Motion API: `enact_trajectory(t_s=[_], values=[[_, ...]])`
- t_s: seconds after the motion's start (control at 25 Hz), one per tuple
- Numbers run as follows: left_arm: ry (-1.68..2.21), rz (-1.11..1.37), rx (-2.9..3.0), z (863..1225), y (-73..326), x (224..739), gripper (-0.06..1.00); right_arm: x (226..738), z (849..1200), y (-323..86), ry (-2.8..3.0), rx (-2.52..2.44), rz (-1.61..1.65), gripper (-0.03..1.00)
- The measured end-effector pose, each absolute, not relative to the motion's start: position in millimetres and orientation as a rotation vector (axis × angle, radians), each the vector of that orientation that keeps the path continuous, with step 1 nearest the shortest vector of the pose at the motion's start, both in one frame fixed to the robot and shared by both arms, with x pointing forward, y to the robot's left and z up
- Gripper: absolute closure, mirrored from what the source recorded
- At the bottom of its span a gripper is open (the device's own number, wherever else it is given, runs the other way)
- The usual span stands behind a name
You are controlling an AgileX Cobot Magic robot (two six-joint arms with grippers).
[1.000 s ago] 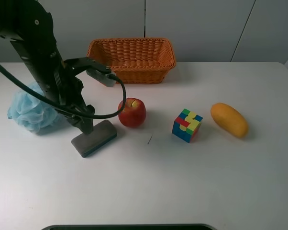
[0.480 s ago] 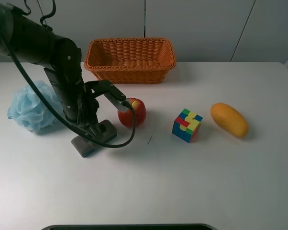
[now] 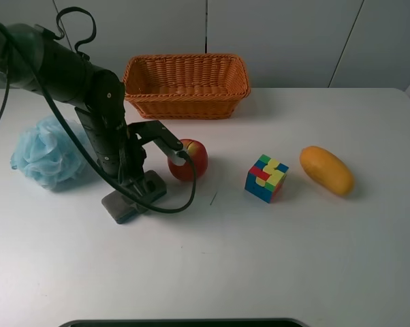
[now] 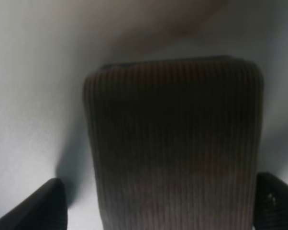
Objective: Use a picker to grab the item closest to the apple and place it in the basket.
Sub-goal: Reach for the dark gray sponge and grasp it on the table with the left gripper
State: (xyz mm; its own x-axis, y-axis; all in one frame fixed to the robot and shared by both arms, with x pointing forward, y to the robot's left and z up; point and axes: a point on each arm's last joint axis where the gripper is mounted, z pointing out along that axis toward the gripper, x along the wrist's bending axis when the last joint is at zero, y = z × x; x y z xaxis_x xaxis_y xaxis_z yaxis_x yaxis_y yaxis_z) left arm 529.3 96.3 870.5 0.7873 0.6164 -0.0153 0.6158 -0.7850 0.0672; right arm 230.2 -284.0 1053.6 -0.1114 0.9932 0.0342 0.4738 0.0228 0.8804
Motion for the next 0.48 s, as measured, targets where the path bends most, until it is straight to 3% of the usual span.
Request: enact_trajectory(t_s=[0.16,0.24,0.32,0.48], values=[[0.998,0.017,2.906,871.0,96.1,530.0,0.21,230.2,1053.6,-284.0,1.657,1.512,1.025,0.27],[0.995,0.019,2.908,871.0,96.3,530.0,0.26,230.2,1053.6,-284.0,1.657,1.512,1.025,0.27],[0.995,0.019,2.908,871.0,96.3,530.0,0.39,230.2,1053.6,-284.0,1.657,1.512,1.025,0.27],[0.990,0.023,2.909,871.4,96.0,530.6,0.41,230.2,1053.6,-284.0,1.657,1.512,1.025,0.27]])
